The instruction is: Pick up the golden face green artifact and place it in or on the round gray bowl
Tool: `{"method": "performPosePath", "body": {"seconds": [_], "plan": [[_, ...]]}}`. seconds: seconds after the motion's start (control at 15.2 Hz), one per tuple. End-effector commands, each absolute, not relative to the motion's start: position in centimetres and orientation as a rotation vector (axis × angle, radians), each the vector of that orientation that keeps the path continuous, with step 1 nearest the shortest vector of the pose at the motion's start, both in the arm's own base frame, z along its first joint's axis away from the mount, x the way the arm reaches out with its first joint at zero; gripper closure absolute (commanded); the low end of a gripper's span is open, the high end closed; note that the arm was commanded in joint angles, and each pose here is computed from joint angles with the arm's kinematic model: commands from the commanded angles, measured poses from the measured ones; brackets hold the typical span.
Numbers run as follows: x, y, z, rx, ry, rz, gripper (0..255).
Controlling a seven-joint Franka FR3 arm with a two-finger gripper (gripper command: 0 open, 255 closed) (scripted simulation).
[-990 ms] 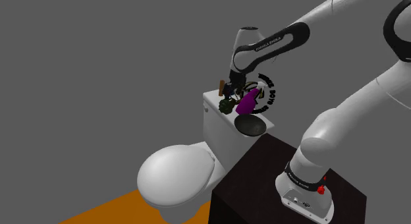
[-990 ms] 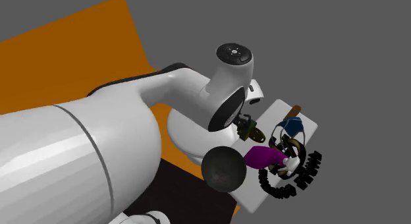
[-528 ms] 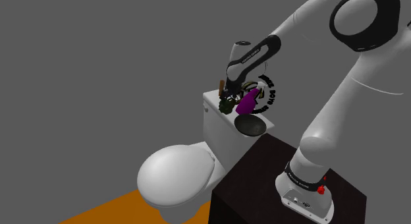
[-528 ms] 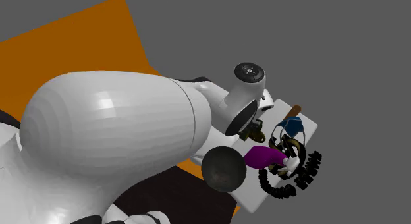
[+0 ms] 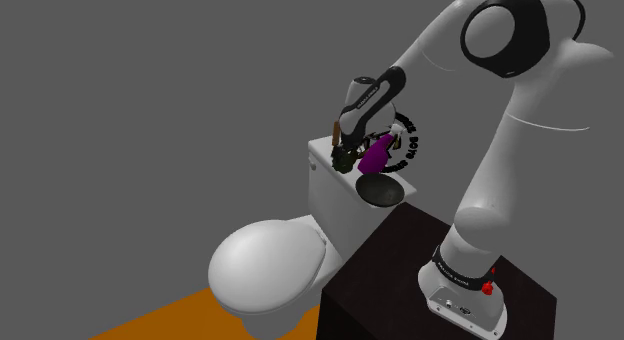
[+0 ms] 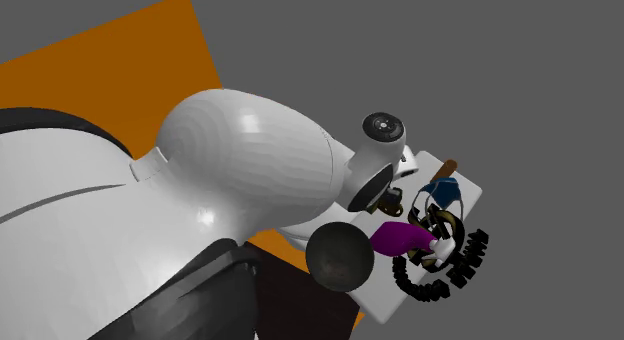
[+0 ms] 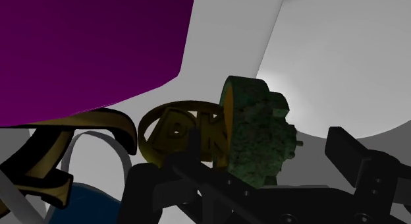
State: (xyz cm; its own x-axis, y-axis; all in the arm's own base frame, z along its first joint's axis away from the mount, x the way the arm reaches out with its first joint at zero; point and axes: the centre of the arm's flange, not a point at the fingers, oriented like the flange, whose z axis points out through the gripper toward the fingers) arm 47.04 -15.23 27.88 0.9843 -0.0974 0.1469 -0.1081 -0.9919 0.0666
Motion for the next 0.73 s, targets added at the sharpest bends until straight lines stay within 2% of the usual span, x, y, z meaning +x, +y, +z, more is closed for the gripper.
{"method": "performPosePath", "body": {"seconds": [0.0,0.53,0.59,0.66], "plan": [[47.26,-15.27,26.53,3.055,-0.159,0.221,0],[47.26,-15.27,26.53,3.055,-0.159,0.221,0],[47.16,-15.26,26.5,3.055,-0.158,0.221,255],[47.32,-15.37,26.39,3.055,-0.159,0.221,255]]}}
